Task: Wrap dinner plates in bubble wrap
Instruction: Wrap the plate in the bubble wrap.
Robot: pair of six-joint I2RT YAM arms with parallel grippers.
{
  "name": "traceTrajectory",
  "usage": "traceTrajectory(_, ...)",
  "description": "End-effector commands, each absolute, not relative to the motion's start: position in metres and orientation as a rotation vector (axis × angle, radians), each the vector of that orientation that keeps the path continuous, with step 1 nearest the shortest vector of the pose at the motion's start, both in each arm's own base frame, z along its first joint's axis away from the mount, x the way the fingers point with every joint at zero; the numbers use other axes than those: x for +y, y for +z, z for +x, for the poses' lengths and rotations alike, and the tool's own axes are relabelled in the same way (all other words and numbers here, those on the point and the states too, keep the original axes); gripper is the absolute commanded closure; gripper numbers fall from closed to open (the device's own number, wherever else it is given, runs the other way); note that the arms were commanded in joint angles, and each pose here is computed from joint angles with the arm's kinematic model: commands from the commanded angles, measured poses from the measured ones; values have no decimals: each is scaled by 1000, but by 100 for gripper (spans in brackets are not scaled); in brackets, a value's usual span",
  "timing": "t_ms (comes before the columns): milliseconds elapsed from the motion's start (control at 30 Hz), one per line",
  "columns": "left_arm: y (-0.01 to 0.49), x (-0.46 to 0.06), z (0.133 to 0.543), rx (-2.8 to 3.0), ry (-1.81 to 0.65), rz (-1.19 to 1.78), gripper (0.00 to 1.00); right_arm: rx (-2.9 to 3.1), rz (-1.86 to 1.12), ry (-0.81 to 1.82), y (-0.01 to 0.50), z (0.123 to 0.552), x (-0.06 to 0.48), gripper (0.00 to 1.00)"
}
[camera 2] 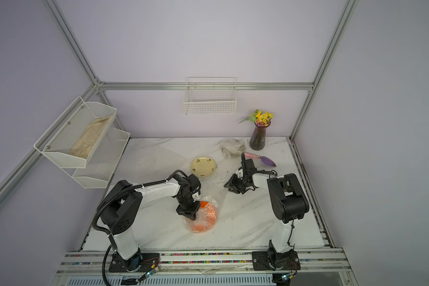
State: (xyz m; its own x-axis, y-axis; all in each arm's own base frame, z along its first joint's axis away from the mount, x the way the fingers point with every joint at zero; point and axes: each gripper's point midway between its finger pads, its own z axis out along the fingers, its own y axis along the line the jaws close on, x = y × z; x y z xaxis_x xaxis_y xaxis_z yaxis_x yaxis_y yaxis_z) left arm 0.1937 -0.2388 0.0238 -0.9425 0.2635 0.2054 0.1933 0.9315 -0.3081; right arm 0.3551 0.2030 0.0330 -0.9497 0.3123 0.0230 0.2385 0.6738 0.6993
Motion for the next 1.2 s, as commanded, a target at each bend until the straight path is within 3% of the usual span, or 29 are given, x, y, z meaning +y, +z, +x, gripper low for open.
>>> traceTrajectory(0,-7,-201,199,-2902,132,-372,94,2771,467,1080,29,367,197,84)
traceTrajectory(167,-5,-202,213,-2946,93,-402,96,2755,411,1099,56,357,198,100)
traceTrajectory(333,-7,-212,236,-2986,120,-413,98,2765,268,1247,96,317,225,100)
traceTrajectory(500,-4,-220,248,-3015,199,-393,100,2874,30,1384,110,248,292,100)
traceTrajectory(800,2,-218,253,-3042,249,-351,100,3103,-200,1487,68,157,359,100)
traceTrajectory(967,25,-226,260,-3089,320,-324,100,3307,-152,1301,25,140,345,100)
traceTrajectory(1167,91,-231,262,-3160,451,-267,89,3395,-89,1140,0,135,331,100)
